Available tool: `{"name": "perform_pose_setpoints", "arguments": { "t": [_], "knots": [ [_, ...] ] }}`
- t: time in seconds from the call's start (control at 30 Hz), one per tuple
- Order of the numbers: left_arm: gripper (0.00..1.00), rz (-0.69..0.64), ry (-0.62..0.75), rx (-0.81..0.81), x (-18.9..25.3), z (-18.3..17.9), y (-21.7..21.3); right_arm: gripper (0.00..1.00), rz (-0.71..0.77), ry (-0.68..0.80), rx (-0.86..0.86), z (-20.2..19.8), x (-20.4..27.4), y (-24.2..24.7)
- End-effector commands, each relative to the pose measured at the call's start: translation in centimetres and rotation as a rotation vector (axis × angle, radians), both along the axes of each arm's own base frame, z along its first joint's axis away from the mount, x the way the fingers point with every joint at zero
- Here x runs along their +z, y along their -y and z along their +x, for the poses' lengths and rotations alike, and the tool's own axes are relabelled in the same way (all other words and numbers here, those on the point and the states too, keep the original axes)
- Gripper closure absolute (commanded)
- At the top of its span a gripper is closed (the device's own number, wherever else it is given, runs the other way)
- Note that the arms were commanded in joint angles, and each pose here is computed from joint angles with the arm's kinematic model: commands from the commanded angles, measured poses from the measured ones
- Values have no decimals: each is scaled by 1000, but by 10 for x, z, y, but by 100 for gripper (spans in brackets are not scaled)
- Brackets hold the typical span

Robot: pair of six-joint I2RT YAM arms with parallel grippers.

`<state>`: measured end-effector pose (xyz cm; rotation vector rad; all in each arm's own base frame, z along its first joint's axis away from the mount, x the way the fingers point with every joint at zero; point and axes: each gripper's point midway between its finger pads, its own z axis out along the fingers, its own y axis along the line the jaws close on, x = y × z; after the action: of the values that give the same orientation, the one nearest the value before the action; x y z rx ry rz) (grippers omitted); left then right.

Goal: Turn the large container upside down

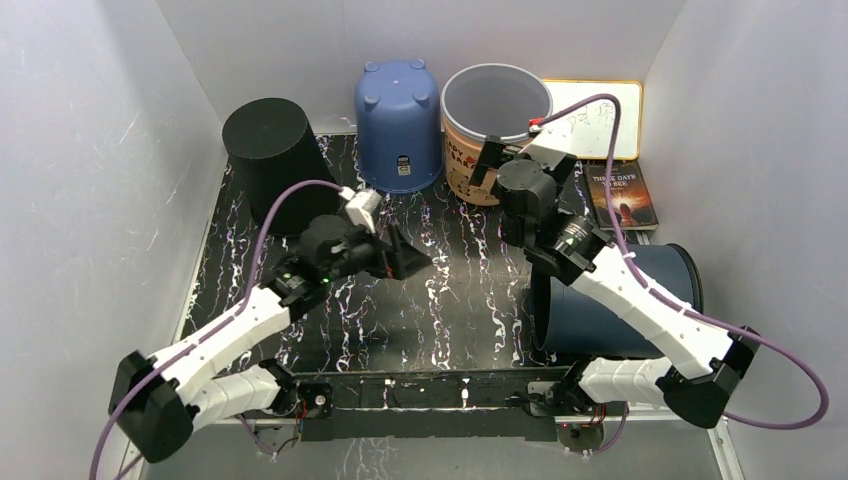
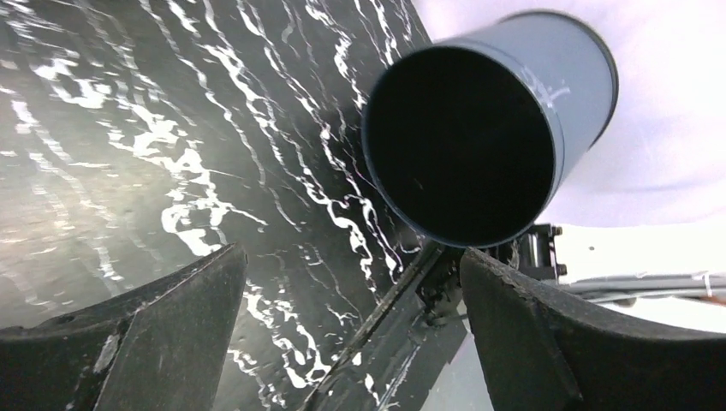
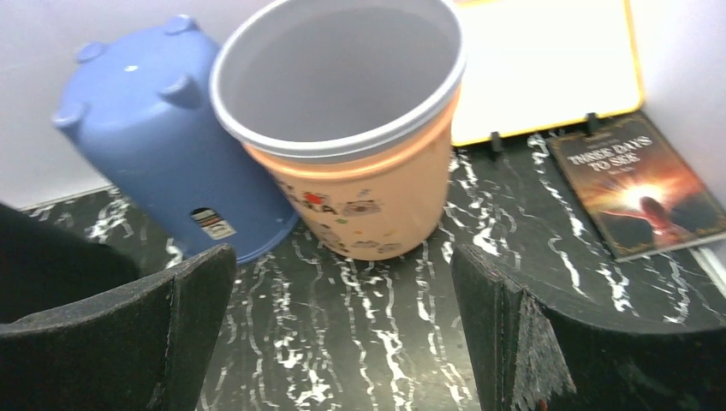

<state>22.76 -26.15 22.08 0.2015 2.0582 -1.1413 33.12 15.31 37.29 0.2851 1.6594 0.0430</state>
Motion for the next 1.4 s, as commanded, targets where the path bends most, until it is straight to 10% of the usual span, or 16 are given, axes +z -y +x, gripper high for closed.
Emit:
{"name": "perform_pose_setpoints", "arguments": {
  "t": [0.0,0.7,1.37],
  "knots": [
    [5,-74,97,-30,17,-1,47,2,-11,-47,-84,-1,-11,36],
    [1,-450,97,-299,42,-41,219,2,33,-85,-189,5,-31,112],
    [5,-558,9,-439,41,-66,285,2,24,-90,-221,10,-36,134]
  ]
}}
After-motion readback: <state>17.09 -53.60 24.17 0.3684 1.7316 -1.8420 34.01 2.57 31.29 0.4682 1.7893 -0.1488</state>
